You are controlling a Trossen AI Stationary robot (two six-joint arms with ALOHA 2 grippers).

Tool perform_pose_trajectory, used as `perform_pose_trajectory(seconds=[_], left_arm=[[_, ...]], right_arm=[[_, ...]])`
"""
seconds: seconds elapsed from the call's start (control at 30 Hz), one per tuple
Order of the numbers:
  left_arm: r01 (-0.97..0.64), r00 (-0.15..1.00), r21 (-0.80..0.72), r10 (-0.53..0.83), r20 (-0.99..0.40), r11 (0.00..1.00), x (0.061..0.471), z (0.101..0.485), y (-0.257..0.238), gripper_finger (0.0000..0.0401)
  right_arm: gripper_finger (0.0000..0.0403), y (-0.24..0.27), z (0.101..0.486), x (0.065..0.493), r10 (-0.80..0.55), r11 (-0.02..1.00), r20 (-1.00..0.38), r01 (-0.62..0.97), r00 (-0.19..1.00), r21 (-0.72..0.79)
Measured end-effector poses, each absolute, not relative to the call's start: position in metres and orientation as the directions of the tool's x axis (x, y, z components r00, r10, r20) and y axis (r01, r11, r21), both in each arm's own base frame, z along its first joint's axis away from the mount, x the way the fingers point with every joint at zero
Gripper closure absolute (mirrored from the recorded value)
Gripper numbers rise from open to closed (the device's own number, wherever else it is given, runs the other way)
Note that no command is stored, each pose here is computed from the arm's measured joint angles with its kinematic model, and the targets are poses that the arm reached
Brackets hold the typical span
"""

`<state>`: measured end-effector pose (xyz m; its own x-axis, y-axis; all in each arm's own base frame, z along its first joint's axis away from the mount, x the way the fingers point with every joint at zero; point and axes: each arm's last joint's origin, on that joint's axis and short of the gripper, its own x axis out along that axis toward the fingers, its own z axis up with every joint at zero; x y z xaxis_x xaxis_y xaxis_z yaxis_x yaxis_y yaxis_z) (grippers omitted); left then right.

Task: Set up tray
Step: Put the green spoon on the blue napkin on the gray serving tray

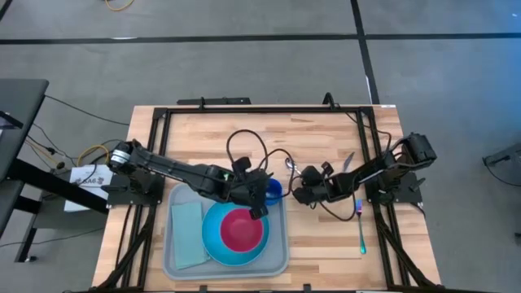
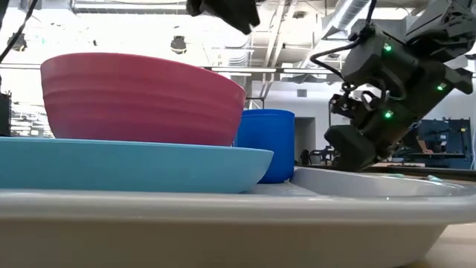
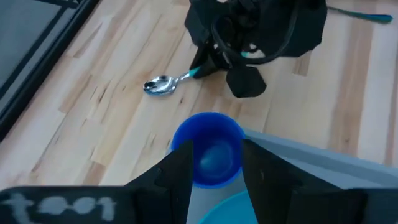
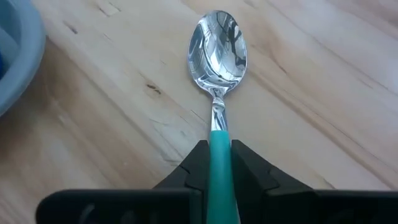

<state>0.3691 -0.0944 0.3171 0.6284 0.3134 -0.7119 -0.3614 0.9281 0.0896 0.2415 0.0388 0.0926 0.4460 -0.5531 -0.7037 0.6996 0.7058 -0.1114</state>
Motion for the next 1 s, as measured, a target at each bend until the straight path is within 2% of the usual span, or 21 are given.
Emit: perform_pose_trajectory(seconds=[0.1, 0.3, 0.5, 0.63, 0.8, 1.0], left_arm=[[-0.356, 0.645, 0.085, 0.310, -0.698, 0.931, 0.368, 0.326, -0.100, 0.0279], [-0.335, 0.654, 0.075, 0.289, -0.699, 0.939, 0.356, 0.359, -0.111, 0.0279], [-0.426, 0.596, 0.134, 0.389, -0.703, 0.895, 0.327, 0.398, -0.115, 0.0279], [-0.489, 0.559, 0.165, 0.452, -0.695, 0.857, 0.305, 0.416, -0.116, 0.0279], [-0.542, 0.552, 0.154, 0.488, -0.676, 0.826, 0.290, 0.429, -0.120, 0.0279], [-0.515, 0.559, 0.085, 0.410, -0.721, 0.853, 0.284, 0.430, -0.127, 0.0279]], right_arm=[[0.0367, 0.046, 0.096, 0.240, -0.560, 0.717, -0.682, 0.688, 0.471, -0.113], [0.0367, 0.063, 0.115, 0.237, -0.523, 0.740, -0.636, 0.673, 0.567, -0.008], [0.0367, 0.077, 0.144, 0.230, -0.496, 0.765, -0.550, 0.637, 0.672, 0.089], [0.0367, 0.084, 0.170, 0.229, -0.465, 0.776, -0.448, 0.595, 0.763, 0.207], [0.0367, 0.090, 0.206, 0.238, -0.396, 0.829, -0.266, 0.467, 0.879, 0.307], [0.0367, 0.102, 0.250, 0.271, -0.344, 0.893, -0.141, 0.370, 0.928, 0.255]])
